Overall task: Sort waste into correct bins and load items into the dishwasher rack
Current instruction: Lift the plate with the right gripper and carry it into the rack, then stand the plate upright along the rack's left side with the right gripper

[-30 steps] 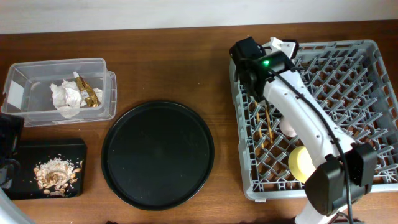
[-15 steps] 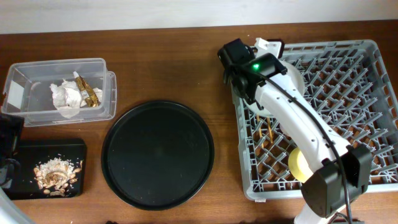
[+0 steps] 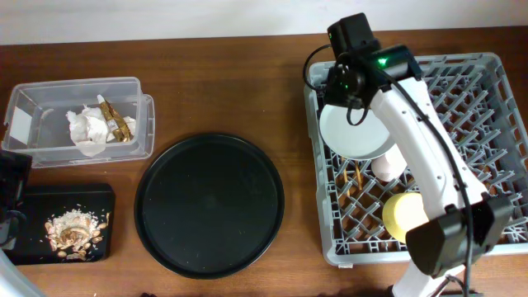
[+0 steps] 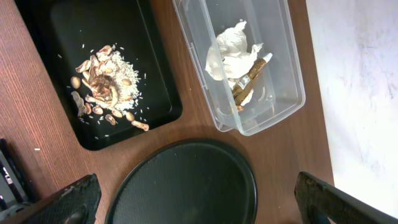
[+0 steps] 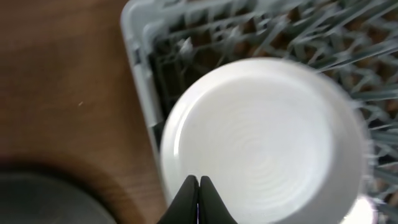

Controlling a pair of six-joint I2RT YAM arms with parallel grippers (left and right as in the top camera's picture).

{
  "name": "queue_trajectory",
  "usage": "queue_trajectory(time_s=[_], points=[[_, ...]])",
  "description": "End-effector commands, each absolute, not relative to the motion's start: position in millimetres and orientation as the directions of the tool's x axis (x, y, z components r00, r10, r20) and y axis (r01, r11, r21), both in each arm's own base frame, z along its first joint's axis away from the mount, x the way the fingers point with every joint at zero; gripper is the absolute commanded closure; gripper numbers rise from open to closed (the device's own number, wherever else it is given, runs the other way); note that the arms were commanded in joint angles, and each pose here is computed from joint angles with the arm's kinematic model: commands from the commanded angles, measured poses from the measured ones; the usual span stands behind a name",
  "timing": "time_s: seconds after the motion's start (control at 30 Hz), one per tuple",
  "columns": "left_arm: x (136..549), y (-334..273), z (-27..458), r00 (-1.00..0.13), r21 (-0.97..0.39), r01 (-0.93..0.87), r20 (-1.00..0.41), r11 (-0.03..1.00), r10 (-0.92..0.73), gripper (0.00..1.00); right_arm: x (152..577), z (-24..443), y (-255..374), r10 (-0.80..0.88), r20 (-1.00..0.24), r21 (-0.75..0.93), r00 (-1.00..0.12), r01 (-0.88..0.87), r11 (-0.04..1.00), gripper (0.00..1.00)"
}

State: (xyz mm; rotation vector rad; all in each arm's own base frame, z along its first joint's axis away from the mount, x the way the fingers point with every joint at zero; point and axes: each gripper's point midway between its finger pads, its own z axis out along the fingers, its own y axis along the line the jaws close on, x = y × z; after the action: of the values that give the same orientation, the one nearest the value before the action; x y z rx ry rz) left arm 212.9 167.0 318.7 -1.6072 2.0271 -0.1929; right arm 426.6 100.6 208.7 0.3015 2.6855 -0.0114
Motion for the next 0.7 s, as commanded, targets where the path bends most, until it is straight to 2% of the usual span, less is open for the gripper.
queue_trajectory(time_s=[0.0,0.17,0.37,0.67], points=[[213,168,318,-0.135,-0.425,-0.864,-0.320,0.269,-0.938,0.01,425,166,127,0.169,-0.301,0.071,-0.938,0.155,0.985,0.96],[213,168,318,-0.135,-0.425,-0.864,-0.320,0.269,-0.938,0.01,426,125,127,0.161,-0.210,0.022,-0.964,0.160,0.987,0.96],[212,168,318,-0.135,-0.424,-0.865,-0.321,0.269,-0.938,0.01,421,117,125,0.159,-0.178,0.004,-0.971,0.161,0.987,0.96],[213,168,318,-0.135,-0.425,-0.864,-0.320,0.269,-0.938,0.01,408,82,120,0.158,-0.131,-0.020,-0.979,0.162,0.987,0.96]])
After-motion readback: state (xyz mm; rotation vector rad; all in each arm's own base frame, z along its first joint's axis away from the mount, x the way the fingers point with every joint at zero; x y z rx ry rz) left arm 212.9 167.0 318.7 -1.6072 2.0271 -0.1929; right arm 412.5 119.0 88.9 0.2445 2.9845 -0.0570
